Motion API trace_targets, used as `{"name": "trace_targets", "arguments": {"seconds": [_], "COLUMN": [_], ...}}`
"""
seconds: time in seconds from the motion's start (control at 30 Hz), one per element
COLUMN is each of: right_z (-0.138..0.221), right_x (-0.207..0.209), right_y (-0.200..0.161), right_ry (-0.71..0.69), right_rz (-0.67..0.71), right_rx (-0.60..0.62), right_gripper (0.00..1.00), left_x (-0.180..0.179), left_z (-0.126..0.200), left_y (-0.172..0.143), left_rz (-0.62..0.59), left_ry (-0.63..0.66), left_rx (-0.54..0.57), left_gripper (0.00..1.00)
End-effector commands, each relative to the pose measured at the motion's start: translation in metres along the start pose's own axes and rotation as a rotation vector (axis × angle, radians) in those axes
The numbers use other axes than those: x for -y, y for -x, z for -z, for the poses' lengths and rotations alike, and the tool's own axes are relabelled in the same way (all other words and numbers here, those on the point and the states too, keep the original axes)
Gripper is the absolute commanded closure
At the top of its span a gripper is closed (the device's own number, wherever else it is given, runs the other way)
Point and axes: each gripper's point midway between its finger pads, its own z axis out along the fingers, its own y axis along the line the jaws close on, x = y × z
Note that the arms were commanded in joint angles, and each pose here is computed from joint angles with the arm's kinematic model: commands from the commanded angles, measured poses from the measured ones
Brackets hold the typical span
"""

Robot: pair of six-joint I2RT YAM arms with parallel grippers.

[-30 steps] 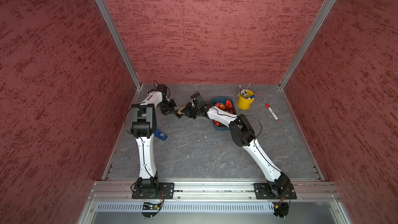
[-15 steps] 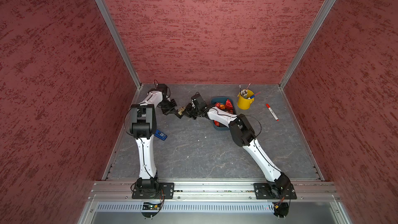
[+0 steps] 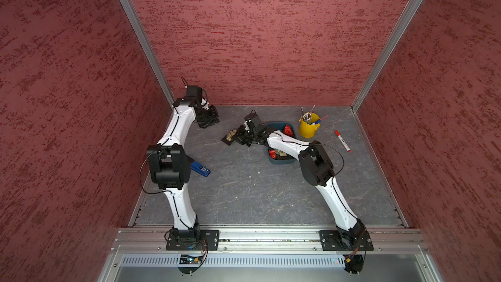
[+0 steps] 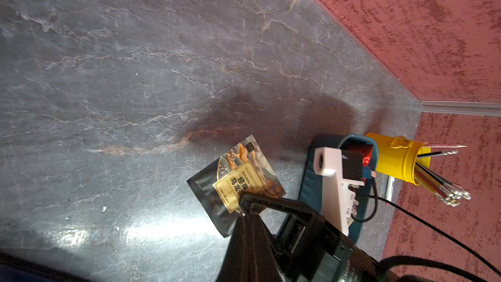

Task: Put the tea bags into the storage box
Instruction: Pick up the tea bag from the center of the board, then place the tea bag in the storage box.

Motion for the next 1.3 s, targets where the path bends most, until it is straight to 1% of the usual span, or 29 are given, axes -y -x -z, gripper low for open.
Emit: {"name": "trace_targets", "arguments": {"seconds": [0.0,0.07,0.2,0.43,0.53,0.67,0.83,1.1,1.13,1.2,1.23,1.27], "right_z": [0.047,0.071,0.122,0.213,0.234,0.244,0.239,0.221,0.22,0.217,0.217,0.218], "right_x": [-0.048,-0.052,-0.043,0.003,0.029,0.059,0.088,0.109,0.113,0.118,0.121,0.123], "right_y": [0.003,-0.002,-0.01,-0.014,-0.011,-0.005,0.009,0.028,0.03,0.031,0.032,0.032], "right_ry": [0.072,0.06,0.012,-0.106,-0.148,-0.179,-0.172,-0.185,-0.197,-0.206,-0.213,-0.223], "right_rz": [0.109,0.138,0.158,0.136,0.099,0.047,-0.018,-0.079,-0.088,-0.098,-0.102,-0.107], "right_rx": [0.079,0.1,0.166,0.32,0.356,0.375,0.392,0.393,0.39,0.384,0.386,0.39], "right_gripper": [1.0,1.0,1.0,1.0,1.0,1.0,1.0,1.0,0.98,0.83,0.77,0.73], "left_x": [-0.001,0.001,0.001,-0.005,-0.009,-0.01,-0.009,-0.01,-0.011,-0.011,-0.012,-0.012], "left_z": [0.012,0.017,0.025,0.033,0.031,0.03,0.03,0.023,0.023,0.022,0.022,0.022], "left_y": [-0.017,-0.027,-0.048,-0.083,-0.094,-0.103,-0.107,-0.113,-0.113,-0.114,-0.114,-0.114], "left_rz": [0.02,0.023,0.02,0.028,0.031,0.028,0.023,0.022,0.022,0.024,0.026,0.024], "left_ry": [-0.006,-0.018,-0.021,-0.024,-0.024,-0.02,-0.016,-0.008,-0.007,-0.005,-0.005,-0.005], "left_rx": [-0.022,-0.019,-0.023,-0.036,-0.041,-0.054,-0.055,-0.07,-0.07,-0.071,-0.072,-0.072], "left_gripper": [1.0,1.0,1.0,1.0,1.0,1.0,1.0,1.0,1.0,1.0,1.0,1.0]}}
